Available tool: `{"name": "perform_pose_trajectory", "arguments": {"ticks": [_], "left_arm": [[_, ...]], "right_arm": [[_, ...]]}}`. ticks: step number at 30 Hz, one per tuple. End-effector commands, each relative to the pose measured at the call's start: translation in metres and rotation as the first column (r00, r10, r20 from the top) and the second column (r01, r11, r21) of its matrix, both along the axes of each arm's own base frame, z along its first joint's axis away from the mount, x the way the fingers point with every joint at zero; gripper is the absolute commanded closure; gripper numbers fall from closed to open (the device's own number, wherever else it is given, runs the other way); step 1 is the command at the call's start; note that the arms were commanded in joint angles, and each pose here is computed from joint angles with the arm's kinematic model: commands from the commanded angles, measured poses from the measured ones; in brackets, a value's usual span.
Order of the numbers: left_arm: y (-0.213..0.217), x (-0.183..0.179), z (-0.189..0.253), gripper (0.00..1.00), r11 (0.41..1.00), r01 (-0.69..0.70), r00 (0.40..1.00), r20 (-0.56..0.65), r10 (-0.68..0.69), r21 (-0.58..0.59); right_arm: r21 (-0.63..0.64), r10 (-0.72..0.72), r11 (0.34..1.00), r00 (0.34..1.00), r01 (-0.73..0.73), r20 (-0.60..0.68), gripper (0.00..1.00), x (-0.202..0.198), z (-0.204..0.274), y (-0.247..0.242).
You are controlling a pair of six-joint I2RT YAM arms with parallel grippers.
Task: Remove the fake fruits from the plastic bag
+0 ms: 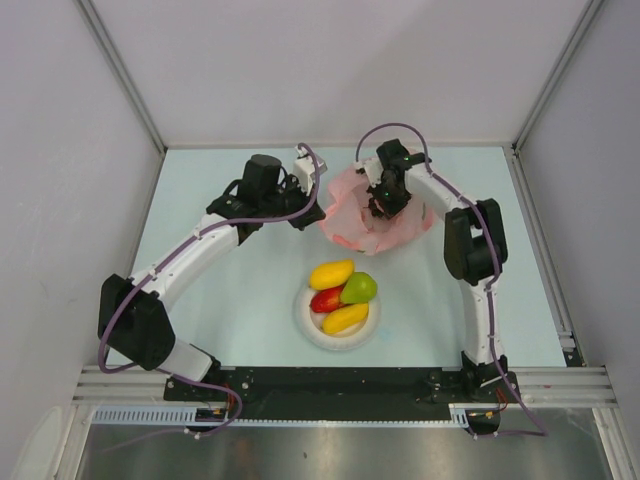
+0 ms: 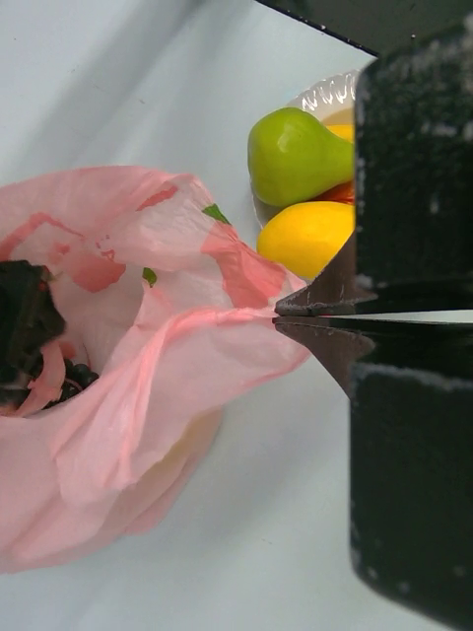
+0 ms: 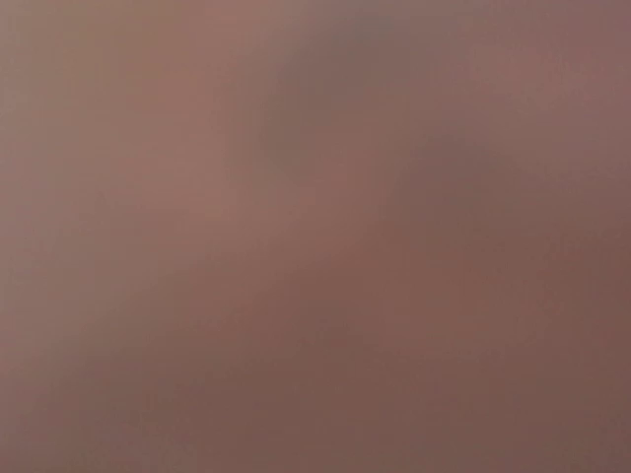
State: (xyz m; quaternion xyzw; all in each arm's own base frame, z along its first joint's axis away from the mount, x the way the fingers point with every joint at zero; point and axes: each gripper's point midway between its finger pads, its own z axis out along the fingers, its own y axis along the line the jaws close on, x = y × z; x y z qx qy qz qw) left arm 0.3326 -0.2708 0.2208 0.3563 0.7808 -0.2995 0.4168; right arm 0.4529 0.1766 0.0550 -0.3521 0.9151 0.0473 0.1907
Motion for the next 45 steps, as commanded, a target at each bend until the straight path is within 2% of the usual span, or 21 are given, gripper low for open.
{"name": "perform_pose_trajectory", "arguments": {"ticks": [1,4,6,10,12,15,16,17,18,19,21,24,25,27,28,35,37,39,40,41,45], "left_arm": [[-0.004,-0.001,0.033,1.00,0.999,0.038,0.994,0.101,-0.034,-0.034],[-0.008,-0.002,0.032,1.00,0.998,0.057,0.993,0.104,-0.054,-0.028],[-0.017,-0.004,0.031,1.00,0.996,0.085,0.992,0.098,-0.081,-0.033],[-0.041,-0.009,0.051,1.00,0.986,0.159,0.981,0.122,-0.152,-0.051],[-0.046,-0.011,0.055,1.00,0.983,0.178,0.977,0.129,-0.170,-0.051],[-0.044,-0.013,0.056,1.00,0.983,0.182,0.975,0.138,-0.174,-0.040],[-0.042,-0.014,0.053,1.00,0.984,0.177,0.975,0.138,-0.171,-0.032],[-0.040,-0.014,0.052,1.00,0.984,0.175,0.975,0.142,-0.170,-0.024],[-0.039,-0.015,0.050,1.00,0.985,0.174,0.976,0.140,-0.169,-0.021],[-0.038,-0.016,0.049,1.00,0.985,0.173,0.976,0.140,-0.169,-0.019],[-0.037,-0.016,0.048,1.00,0.986,0.167,0.977,0.140,-0.162,-0.022],[-0.039,-0.016,0.049,1.00,0.986,0.162,0.979,0.132,-0.156,-0.035],[-0.039,-0.015,0.051,1.00,0.986,0.159,0.980,0.129,-0.152,-0.044],[-0.041,-0.016,0.052,1.00,0.985,0.165,0.980,0.121,-0.158,-0.050],[-0.042,-0.015,0.057,1.00,0.985,0.164,0.980,0.127,-0.156,-0.055],[-0.038,-0.015,0.067,1.00,0.986,0.163,0.976,0.149,-0.157,-0.034],[-0.037,-0.015,0.068,1.00,0.986,0.164,0.975,0.158,-0.158,-0.029],[-0.035,-0.015,0.066,1.00,0.987,0.158,0.976,0.157,-0.153,-0.024],[-0.035,-0.016,0.064,1.00,0.987,0.157,0.977,0.150,-0.152,-0.023],[-0.035,-0.016,0.064,1.00,0.987,0.158,0.977,0.147,-0.153,-0.023],[-0.034,-0.018,0.061,1.00,0.987,0.162,0.977,0.142,-0.158,-0.016]], "right_arm": [[-0.133,-0.221,0.957,0.945,0.257,0.240,1.00,0.033,0.059,-0.097],[-0.177,-0.255,0.934,0.926,0.310,0.277,1.00,0.018,0.070,-0.127],[-0.238,-0.278,0.907,0.919,0.347,0.279,1.00,0.001,0.060,-0.147],[-0.317,-0.280,0.886,0.935,0.339,0.217,1.00,-0.025,0.035,-0.160],[-0.239,-0.283,0.911,0.931,0.336,0.231,1.00,-0.019,0.053,-0.152],[-0.105,-0.217,0.964,0.949,0.246,0.227,1.00,-0.017,0.095,-0.127],[-0.074,-0.198,0.973,0.954,0.219,0.224,0.83,-0.019,0.104,-0.121],[-0.048,-0.175,0.980,0.958,0.191,0.226,0.36,-0.021,0.113,-0.116],[0.009,-0.136,0.990,0.966,0.137,0.222,0.23,-0.026,0.127,-0.102],[0.035,-0.103,0.995,0.971,0.098,0.216,0.20,-0.031,0.135,-0.094],[0.078,-0.036,0.997,0.979,0.021,0.200,0.25,-0.041,0.144,-0.073],[0.082,-0.019,0.997,0.971,0.000,0.238,0.37,-0.034,0.142,-0.048],[0.072,-0.021,0.997,0.972,0.005,0.233,0.45,-0.032,0.133,-0.044],[0.064,-0.037,0.998,0.965,0.021,0.260,0.51,-0.019,0.126,-0.034],[0.065,-0.059,0.997,0.973,0.045,0.225,0.55,-0.014,0.107,-0.029],[0.092,-0.199,0.979,0.959,0.183,0.204,0.74,0.037,0.069,-0.007],[0.120,-0.232,0.971,0.945,0.209,0.232,0.81,0.056,0.075,-0.001],[0.108,-0.303,0.953,0.917,0.284,0.259,0.80,0.075,0.067,-0.005],[0.107,-0.323,0.946,0.907,0.305,0.271,0.69,0.080,0.066,-0.004],[0.097,-0.373,0.928,0.879,0.361,0.298,0.63,0.087,0.065,-0.010],[0.125,-0.445,0.895,0.844,0.428,0.297,0.49,0.102,0.052,-0.005]]}}
